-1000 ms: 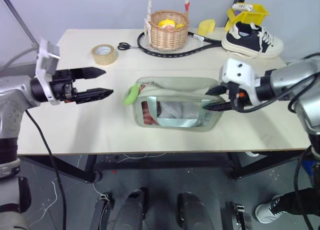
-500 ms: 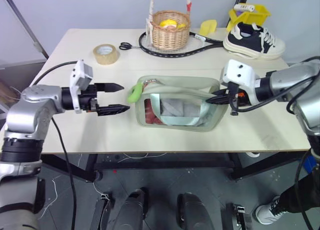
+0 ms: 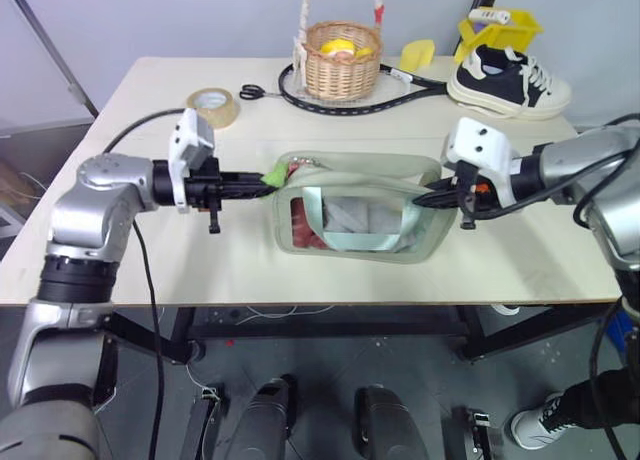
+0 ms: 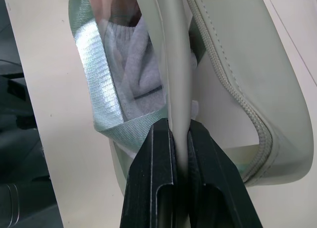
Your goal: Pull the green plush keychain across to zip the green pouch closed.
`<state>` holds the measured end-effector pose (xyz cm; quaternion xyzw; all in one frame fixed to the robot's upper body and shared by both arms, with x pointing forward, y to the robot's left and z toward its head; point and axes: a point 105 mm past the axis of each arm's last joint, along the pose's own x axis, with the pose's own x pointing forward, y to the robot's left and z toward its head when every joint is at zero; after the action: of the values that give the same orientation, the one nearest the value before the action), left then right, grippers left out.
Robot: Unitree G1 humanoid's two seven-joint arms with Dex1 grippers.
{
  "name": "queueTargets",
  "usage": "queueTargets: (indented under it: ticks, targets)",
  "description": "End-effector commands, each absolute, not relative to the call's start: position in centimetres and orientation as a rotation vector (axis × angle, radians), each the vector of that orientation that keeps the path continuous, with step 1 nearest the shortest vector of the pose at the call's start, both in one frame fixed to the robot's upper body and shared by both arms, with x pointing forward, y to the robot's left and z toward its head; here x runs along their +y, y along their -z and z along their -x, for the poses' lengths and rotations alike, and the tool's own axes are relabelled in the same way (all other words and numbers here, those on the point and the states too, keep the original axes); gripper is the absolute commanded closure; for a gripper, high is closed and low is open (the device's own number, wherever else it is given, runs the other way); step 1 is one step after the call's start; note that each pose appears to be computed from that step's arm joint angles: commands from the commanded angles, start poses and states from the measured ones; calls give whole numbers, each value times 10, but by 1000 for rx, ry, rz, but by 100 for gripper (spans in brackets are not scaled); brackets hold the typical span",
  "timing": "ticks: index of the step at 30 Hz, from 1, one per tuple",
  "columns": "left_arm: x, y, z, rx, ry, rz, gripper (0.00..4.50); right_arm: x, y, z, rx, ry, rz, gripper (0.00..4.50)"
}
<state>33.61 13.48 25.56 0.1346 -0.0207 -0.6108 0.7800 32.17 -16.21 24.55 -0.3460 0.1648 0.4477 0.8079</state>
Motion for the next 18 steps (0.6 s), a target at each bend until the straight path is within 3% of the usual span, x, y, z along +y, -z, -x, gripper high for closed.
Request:
queueTargets:
  ticks: [1, 7, 10, 15, 18]
  targets:
    - [120, -290, -331, -177, 1361, -246, 447, -160, -263, -320, 287, -943, 747, 450]
    - [83, -277, -335, -129, 1428, -247, 447, -159, -260, -322, 289, -944, 739, 450]
    - [71, -267, -347, -80, 1391, -261, 346, -159, -261, -322, 284, -940, 736, 450]
    - [82, -281, -361, -169, 1275, -303, 105, -160, -263, -321, 279, -929, 728, 450]
    - [95, -285, -357, -182, 1273, -297, 105, -160, -262, -320, 278, -928, 725, 450]
